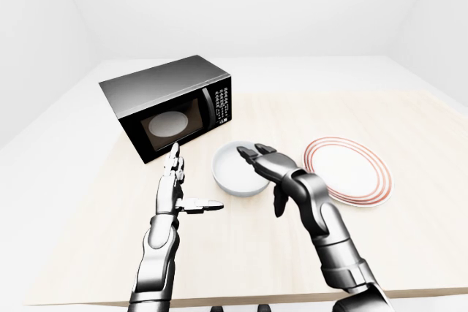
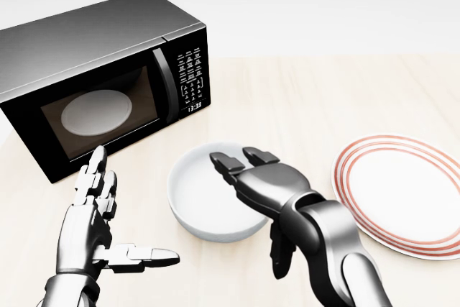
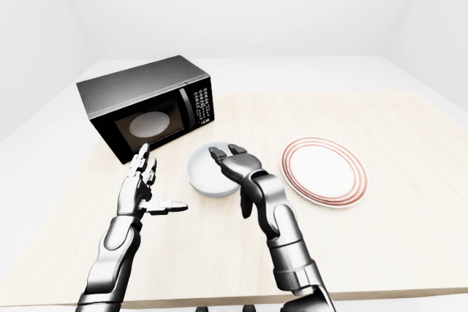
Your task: Pick up the white bowl and put it on the plate.
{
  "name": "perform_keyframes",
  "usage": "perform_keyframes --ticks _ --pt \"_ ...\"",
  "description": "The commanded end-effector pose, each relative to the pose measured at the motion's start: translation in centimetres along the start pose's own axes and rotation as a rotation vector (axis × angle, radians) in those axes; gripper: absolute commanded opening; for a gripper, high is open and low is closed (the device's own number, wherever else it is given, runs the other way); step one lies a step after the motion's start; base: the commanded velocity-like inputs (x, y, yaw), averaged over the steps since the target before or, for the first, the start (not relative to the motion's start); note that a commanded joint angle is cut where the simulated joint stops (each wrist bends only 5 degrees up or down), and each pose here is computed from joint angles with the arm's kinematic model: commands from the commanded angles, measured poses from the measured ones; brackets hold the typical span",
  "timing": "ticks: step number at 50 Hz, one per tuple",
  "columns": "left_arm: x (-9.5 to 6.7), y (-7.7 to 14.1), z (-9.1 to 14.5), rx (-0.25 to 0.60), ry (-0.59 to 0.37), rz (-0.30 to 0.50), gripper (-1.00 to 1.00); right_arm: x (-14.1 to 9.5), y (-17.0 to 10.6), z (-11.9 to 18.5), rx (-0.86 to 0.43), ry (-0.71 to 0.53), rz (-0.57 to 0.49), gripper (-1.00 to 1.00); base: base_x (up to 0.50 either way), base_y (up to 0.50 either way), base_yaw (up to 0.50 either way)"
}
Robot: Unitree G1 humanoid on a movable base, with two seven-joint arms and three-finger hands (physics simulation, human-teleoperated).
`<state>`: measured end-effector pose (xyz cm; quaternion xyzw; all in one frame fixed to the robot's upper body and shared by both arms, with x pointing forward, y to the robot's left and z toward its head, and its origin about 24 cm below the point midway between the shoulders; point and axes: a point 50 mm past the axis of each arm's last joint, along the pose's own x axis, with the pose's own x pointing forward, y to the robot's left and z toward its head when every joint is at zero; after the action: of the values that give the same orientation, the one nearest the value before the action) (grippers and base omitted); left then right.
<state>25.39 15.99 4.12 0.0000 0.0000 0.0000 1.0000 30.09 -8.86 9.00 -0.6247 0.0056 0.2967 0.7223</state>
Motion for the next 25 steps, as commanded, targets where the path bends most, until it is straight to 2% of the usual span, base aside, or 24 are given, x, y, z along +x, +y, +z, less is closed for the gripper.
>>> perform_keyframes --ticks 1,9,25 --pt "0.0 0.0 0.0 0.000 0.000 0.000 1.00 0.5 -0.3 0.2 -0.010 -0.002 0.006 1.00 0.00 0.00 0.00" --pt "0.0 0.0 0.0 0.000 0.000 0.000 1.00 0.9 -0.7 0.3 -0.008 -0.010 0.007 1.00 0.00 0.00 0.00" --pt "0.0 0.0 0.0 0.000 0.000 0.000 1.00 1.4 0.3 0.1 -0.023 0.011 0.061 1.00 0.00 0.00 0.00"
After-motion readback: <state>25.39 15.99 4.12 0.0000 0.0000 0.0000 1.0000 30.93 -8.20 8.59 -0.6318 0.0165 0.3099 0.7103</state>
